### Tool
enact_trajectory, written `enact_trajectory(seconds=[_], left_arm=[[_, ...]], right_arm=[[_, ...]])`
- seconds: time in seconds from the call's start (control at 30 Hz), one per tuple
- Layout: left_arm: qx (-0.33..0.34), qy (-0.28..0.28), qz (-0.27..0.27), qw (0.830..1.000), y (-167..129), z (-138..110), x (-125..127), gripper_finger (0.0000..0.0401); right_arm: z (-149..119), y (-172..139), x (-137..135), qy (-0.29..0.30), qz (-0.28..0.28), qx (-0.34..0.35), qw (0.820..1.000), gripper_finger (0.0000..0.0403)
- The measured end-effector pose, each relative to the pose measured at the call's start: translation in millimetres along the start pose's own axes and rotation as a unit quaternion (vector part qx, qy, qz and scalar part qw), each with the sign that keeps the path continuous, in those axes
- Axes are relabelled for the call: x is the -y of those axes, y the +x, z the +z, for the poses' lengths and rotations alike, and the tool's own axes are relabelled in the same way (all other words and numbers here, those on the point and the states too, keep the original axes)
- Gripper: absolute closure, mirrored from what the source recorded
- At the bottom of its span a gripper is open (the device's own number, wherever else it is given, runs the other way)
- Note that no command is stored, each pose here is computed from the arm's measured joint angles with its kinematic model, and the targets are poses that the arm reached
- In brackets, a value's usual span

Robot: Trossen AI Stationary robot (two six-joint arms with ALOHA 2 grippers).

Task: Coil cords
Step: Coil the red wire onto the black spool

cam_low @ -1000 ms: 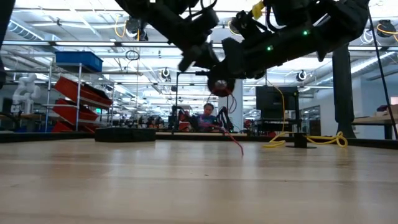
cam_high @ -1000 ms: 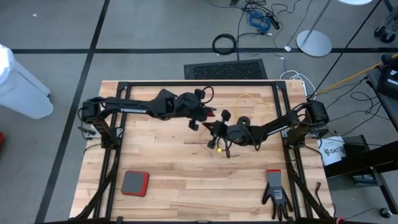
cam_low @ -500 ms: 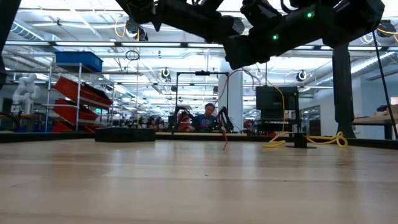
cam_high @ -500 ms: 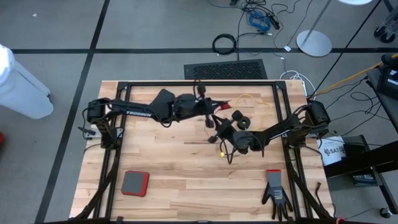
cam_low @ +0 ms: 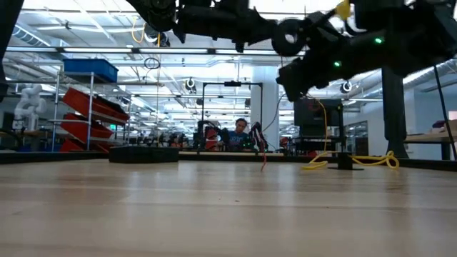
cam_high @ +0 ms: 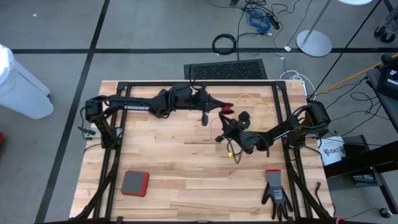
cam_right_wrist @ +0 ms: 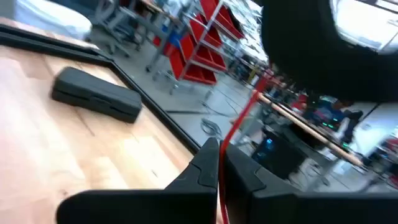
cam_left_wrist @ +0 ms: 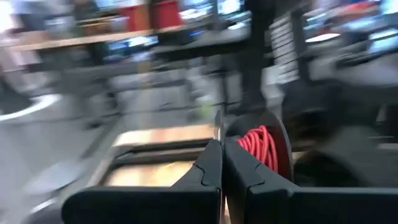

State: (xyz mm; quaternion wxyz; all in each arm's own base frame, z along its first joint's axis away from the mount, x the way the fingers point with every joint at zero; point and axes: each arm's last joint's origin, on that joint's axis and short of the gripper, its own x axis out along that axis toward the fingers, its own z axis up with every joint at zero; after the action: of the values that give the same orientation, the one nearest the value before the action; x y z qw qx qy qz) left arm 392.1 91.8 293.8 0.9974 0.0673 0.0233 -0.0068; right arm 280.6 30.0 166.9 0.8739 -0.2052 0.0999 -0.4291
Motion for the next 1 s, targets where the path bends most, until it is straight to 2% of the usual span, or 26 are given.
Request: enact_trajectory(seconds=[0.07, 0.2, 0.37, 0.53, 0.67, 0.83, 1.0], left_arm=[[0.009, -0.012, -0.056, 0.998, -5.6, 3.2, -5.9, 0.0400], [-0.002, -0.015, -0.121, 0.993, -15.8, 6.2, -12.4, 0.0400], [-0.023, 0.007, -0.169, 0.985, -26.0, 7.8, -12.9, 0.0400], [-0.044, 0.050, -0.181, 0.981, -33.6, 9.8, -8.5, 0.0400], [-0.063, 0.088, -0.166, 0.980, -37.3, 10.7, -6.1, 0.0400], [-0.114, 0.165, -0.087, 0.976, -35.4, 6.1, -2.6, 0.0400], [-0.140, 0.243, -0.020, 0.960, -30.6, 8.6, 8.1, 0.0400]], right_arm=[[-7.6, -4.5, 5.0, 0.010, 0.016, 0.017, 1.000, 0.0402], [-16.4, -11.7, 14.7, 0.028, 0.034, 0.041, 0.998, 0.0402], [-13.1, -19.2, 27.7, 0.033, 0.034, 0.049, 0.998, 0.0402], [2.9, -22.6, 41.8, 0.020, 0.029, 0.050, 0.998, 0.0400], [18.8, -23.9, 52.0, 0.020, 0.036, 0.047, 0.998, 0.0399], [39.0, -22.9, 56.0, 0.035, 0.078, 0.033, 0.996, 0.0399], [55.1, -20.1, 54.3, 0.054, 0.096, 0.019, 0.994, 0.0399]])
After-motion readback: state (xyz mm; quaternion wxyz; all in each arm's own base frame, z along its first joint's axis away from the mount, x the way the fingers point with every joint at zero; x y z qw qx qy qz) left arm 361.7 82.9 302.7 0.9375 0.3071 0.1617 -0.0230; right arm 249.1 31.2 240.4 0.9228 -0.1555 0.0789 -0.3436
